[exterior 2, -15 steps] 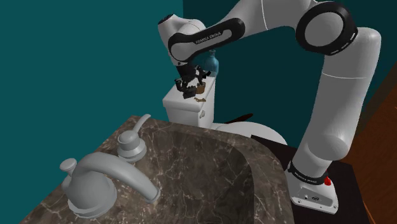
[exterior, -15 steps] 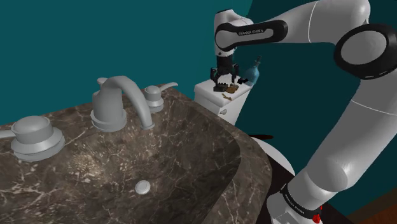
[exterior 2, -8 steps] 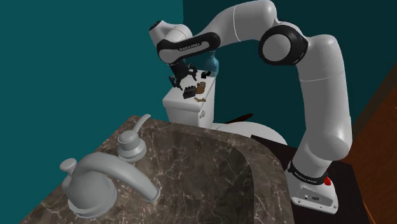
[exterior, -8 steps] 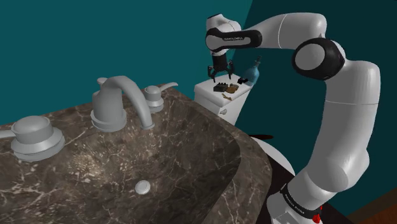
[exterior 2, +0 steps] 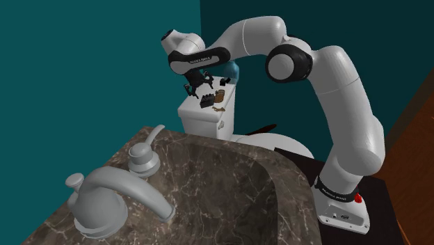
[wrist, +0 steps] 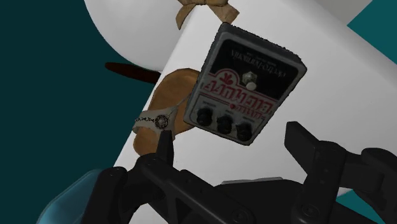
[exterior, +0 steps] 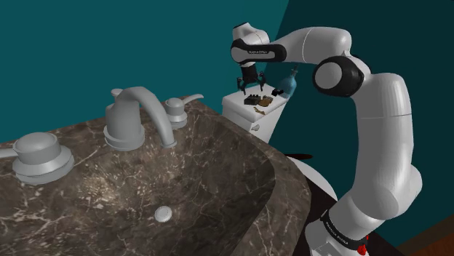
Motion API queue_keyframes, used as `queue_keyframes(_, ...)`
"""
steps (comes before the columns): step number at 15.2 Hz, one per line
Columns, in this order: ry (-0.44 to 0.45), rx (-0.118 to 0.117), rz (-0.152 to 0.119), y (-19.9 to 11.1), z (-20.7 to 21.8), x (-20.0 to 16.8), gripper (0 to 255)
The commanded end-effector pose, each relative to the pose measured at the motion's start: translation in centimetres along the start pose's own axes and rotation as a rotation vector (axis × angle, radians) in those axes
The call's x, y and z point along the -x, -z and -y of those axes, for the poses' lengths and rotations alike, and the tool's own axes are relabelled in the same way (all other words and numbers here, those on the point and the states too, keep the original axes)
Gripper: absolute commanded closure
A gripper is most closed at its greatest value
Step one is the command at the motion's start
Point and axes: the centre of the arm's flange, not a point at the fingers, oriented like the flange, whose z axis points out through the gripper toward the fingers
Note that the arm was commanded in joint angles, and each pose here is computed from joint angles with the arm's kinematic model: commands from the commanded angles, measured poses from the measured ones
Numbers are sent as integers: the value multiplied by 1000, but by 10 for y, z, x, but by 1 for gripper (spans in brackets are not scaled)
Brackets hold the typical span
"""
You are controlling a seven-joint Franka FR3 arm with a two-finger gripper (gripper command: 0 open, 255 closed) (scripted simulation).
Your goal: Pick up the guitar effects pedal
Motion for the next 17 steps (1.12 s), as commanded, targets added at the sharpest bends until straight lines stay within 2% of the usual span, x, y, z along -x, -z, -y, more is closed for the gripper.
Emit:
queue_keyframes(1,-1,0,-1,-10,6,-1,0)
queue_keyframes(4,-1,0,-1,-17,10,0,0)
queue_keyframes(5,-1,0,-1,-16,10,0,255)
queue_keyframes(14,-1,0,-1,-17,10,0,255)
queue_keyframes(17,-1,0,-1,-3,2,-1,255)
